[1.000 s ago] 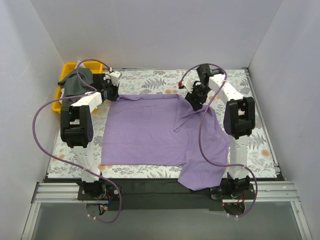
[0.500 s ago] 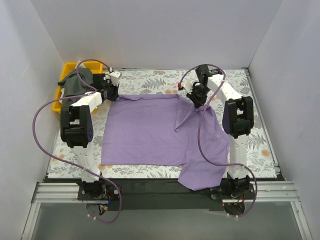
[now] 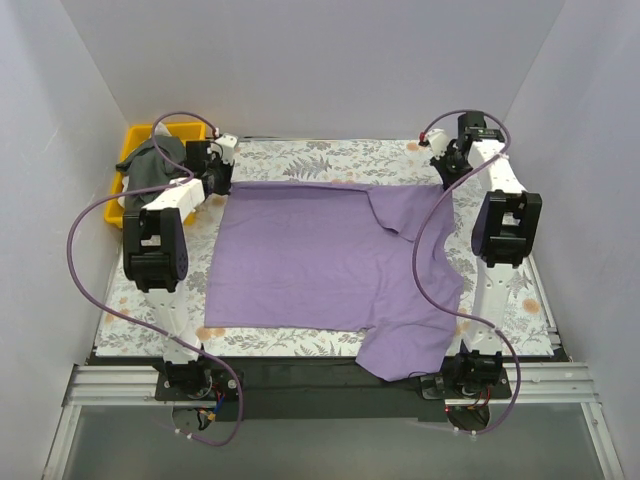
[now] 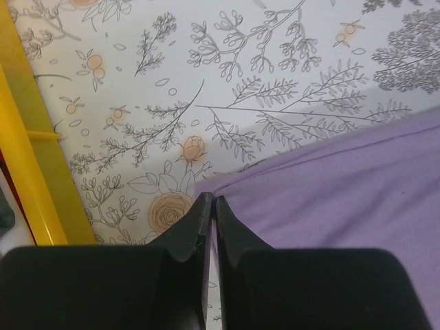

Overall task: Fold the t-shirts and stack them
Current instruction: Flatten the tshirt out

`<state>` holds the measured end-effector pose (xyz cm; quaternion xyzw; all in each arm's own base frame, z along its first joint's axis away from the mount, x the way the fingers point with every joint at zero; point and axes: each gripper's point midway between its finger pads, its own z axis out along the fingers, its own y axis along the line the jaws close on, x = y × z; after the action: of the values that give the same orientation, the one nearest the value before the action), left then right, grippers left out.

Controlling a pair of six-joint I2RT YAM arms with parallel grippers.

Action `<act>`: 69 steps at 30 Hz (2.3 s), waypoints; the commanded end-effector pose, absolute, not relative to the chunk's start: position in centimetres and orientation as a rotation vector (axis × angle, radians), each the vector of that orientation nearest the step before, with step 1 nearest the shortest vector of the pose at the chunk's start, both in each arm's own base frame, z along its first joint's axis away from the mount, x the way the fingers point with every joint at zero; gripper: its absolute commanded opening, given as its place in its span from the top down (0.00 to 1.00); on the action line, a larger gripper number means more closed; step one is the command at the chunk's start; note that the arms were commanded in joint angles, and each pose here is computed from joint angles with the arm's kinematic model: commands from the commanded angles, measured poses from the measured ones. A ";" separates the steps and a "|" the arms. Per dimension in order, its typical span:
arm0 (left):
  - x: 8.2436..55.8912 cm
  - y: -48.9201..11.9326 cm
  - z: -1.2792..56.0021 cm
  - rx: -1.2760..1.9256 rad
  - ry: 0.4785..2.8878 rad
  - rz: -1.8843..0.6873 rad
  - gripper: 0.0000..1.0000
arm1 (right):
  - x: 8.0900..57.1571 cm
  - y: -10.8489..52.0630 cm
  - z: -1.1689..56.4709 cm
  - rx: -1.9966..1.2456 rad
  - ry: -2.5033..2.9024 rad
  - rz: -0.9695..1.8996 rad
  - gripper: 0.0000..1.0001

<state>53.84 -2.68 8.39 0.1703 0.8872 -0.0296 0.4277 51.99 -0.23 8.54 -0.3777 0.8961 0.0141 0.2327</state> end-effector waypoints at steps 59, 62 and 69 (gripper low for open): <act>45.3 -7.8 11.4 0.278 2.336 -0.477 0.59 | 48.9 13.3 7.6 -1.228 2.401 -0.288 0.99; 45.3 -8.0 11.4 0.273 2.334 -0.494 0.60 | 53.2 12.2 10.4 -1.057 2.290 -0.395 0.99; 45.8 -8.3 11.1 0.250 2.335 -0.518 0.60 | 62.9 9.2 13.7 -0.800 2.003 -0.641 0.99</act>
<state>45.46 -7.67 8.94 0.0919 0.9181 -0.1889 0.3362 56.82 10.73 10.32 -0.3795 0.8441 -0.1835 0.3314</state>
